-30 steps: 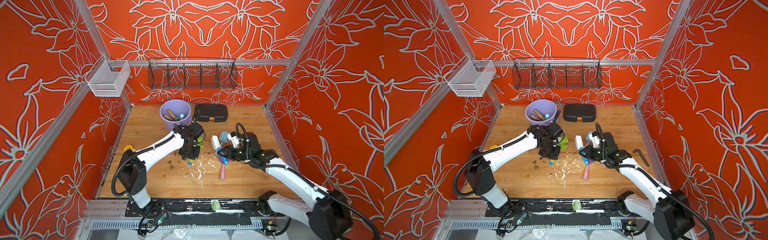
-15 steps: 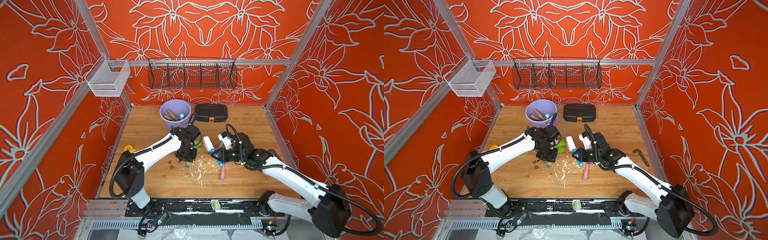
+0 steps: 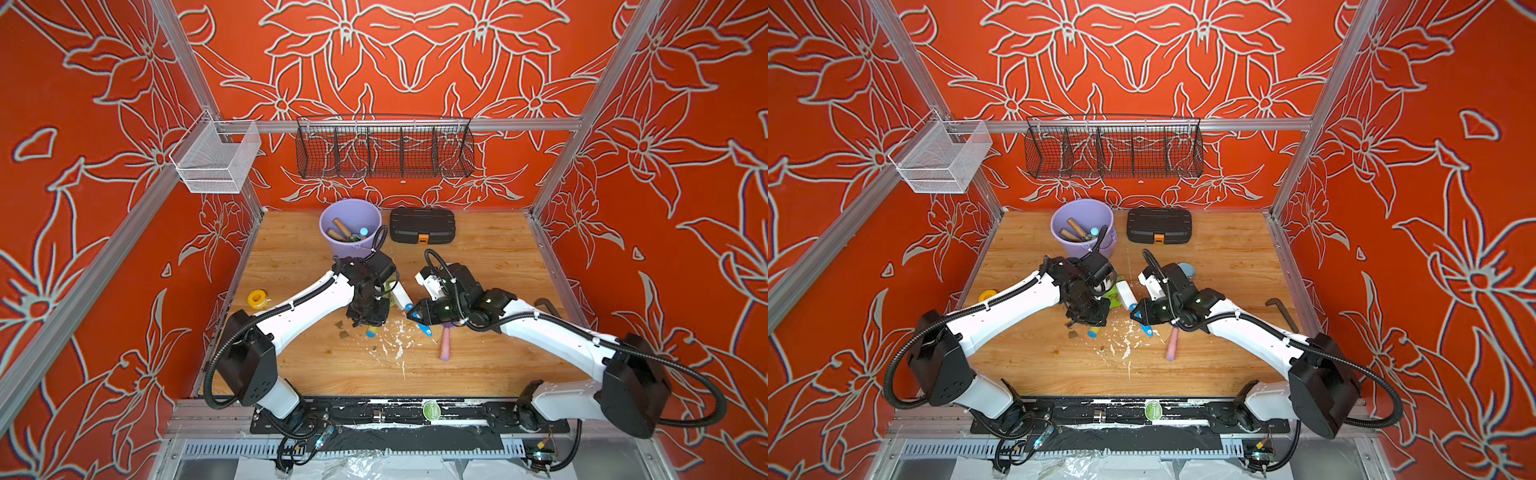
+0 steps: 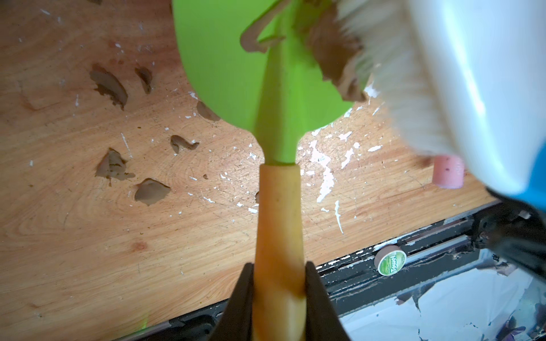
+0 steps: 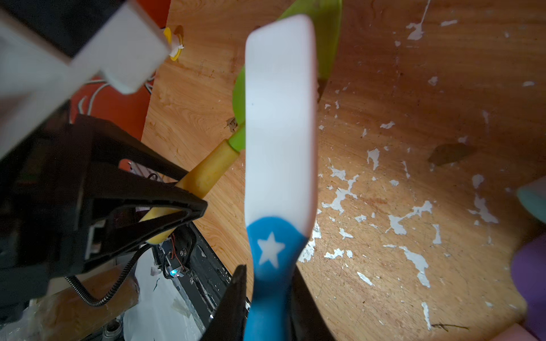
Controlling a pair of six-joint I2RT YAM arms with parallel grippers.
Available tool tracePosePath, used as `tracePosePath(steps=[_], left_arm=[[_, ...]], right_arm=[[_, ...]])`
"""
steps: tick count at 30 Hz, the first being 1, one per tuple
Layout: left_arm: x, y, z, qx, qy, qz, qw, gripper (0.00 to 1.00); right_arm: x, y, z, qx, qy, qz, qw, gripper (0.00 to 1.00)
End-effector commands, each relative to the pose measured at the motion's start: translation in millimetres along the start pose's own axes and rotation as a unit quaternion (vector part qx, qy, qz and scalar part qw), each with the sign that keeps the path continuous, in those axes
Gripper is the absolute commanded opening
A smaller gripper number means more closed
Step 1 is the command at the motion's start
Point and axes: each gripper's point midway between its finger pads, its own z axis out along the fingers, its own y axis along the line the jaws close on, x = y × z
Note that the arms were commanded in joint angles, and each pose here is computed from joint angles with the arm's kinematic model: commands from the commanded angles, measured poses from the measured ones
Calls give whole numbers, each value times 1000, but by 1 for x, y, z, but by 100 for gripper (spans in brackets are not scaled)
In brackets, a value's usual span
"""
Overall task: Brush the soil off the hand trowel and place it into the bucket
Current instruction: Brush off the soil from the hand trowel.
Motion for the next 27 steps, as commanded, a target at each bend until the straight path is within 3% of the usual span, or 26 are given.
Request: tracePosePath(steps=[1,6,15,22,27], left_arm=[[3,2,-15,3,-17,0,1000,0],[10,0,-18,17,-15,6,1000,0],[21,14,-13,1,-12,-5,1000,0],[23,26,-4,-1,-7,-23,1000,0],[21,23,-1,8,-3,-20,1000,0]], right_arm=[[-11,-1,6,15,-2,-7,1000,0],[-35,-7,18,44,-18,-13,999,0],[-76,1,35,34,-38,-29,998,0],[-70,6,21,34,-33,-26,999,0],[-53,35,8,-22,-25,-34,999,0]])
